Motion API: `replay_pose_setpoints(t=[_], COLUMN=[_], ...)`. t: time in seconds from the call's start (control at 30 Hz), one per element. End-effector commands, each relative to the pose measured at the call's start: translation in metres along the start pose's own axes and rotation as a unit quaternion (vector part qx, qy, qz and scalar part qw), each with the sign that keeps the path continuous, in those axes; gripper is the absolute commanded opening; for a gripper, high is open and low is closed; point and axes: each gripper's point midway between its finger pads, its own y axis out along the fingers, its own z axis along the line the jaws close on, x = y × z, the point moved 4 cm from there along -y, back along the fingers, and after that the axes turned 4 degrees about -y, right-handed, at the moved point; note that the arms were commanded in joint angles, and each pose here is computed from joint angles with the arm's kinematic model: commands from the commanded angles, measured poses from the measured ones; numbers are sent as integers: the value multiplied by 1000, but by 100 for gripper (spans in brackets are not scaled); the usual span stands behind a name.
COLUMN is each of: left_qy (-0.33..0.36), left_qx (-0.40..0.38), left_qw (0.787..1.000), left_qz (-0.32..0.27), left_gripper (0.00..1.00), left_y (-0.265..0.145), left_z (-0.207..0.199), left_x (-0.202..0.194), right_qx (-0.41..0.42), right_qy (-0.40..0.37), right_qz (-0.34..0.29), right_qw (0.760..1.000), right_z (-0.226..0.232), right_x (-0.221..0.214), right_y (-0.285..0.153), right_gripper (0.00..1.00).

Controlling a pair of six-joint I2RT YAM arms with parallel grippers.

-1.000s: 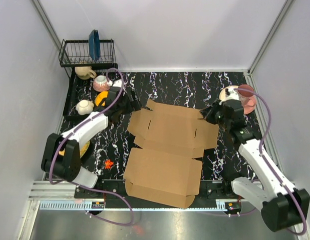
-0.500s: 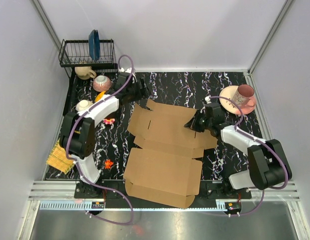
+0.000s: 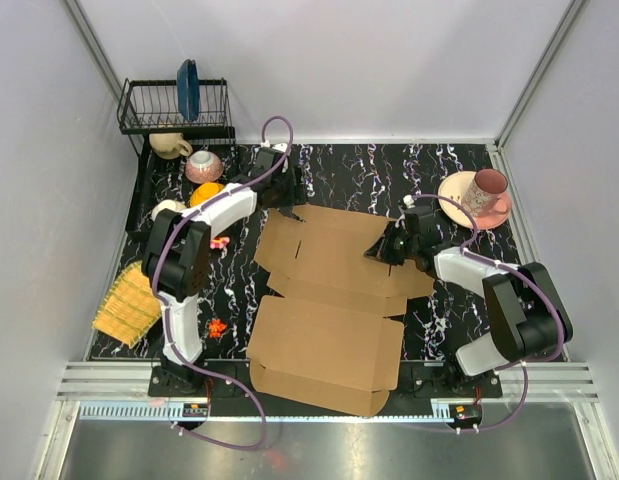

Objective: Fold the paper box

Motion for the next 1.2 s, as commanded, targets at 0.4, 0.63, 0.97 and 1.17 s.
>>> replay_pose_setpoints(t=[0.4, 0.63, 0.97, 1.17], left_qy=[70, 65, 64, 60], left_qx=[47, 8, -66, -63], left_qw=[996, 998, 996, 996], left_qz=[-4, -2, 2, -35], left_gripper=[50, 40, 21, 0], left_y=[40, 45, 42, 29], left_z=[7, 0, -17, -11], left_x=[9, 2, -9, -11], right_qx=[23, 20, 19, 19], right_qy=[-26, -28, -26, -29], right_qz=[-16, -16, -14, -25], right_qw=[999, 999, 999, 999], right_z=[16, 15, 13, 16], right_x=[17, 16, 13, 16], right_y=[2, 1, 0, -5], right_gripper=[0, 0, 0, 0])
